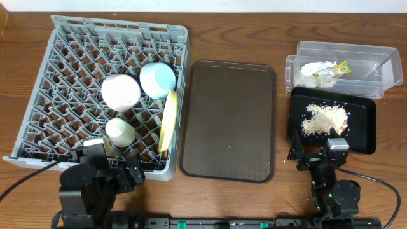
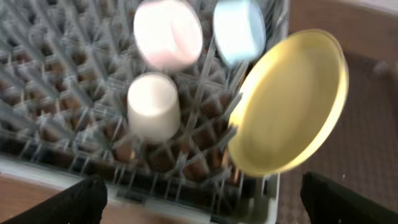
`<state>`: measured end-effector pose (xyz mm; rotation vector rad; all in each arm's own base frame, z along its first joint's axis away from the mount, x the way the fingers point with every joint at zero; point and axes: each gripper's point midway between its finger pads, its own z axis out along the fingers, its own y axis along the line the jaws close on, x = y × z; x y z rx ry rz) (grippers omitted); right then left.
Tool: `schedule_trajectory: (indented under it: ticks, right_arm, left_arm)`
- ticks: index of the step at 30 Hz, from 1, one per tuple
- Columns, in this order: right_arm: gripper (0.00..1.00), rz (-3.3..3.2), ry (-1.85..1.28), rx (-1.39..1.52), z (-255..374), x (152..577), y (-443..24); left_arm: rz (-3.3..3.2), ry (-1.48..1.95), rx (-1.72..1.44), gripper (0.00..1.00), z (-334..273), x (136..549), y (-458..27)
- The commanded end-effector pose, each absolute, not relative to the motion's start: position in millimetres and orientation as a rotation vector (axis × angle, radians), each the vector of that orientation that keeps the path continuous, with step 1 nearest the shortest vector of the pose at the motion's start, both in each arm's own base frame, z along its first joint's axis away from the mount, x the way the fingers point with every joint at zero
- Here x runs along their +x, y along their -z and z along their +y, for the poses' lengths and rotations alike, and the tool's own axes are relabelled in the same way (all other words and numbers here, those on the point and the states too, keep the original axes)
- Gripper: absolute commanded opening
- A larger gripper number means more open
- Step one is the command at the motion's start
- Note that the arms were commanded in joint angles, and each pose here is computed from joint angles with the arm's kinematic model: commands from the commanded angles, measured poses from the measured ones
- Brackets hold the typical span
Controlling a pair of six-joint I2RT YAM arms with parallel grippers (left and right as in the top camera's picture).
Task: Sort waste into correct bins and load items into the dishwasher
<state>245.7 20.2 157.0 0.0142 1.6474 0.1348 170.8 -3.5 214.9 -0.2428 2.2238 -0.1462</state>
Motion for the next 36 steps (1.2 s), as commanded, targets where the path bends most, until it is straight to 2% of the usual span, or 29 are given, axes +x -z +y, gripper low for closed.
schedule_trajectory:
  ticks: [1,8,16,21,36]
  right_arm:
    - [0.99,1.648,-0.139,-0.004,23,245,-156]
    - [0.99,1.648,-0.139,-0.004,23,245,-156]
    - [0.99,1.648,-0.139,-0.004,23,245,-156]
    - [0.99,1.648,-0.139,-0.004,23,245,-156]
    - [0.99,1.648,-0.139,-0.004,23,245,-156]
  left_arm:
    - [2.152,0.164,-0.216,0.99,-7,178,-202]
    - [1.921,0.249,-0.134,1.00,-24,217,-163]
    - [1.623,0.262,-0.071,1.00,-30,245,-162]
    - [1.726,0.210,-0.020,1.00,-30,242,-138]
    - [1.738,0.223,-0.018,1.00,-32,242,-135]
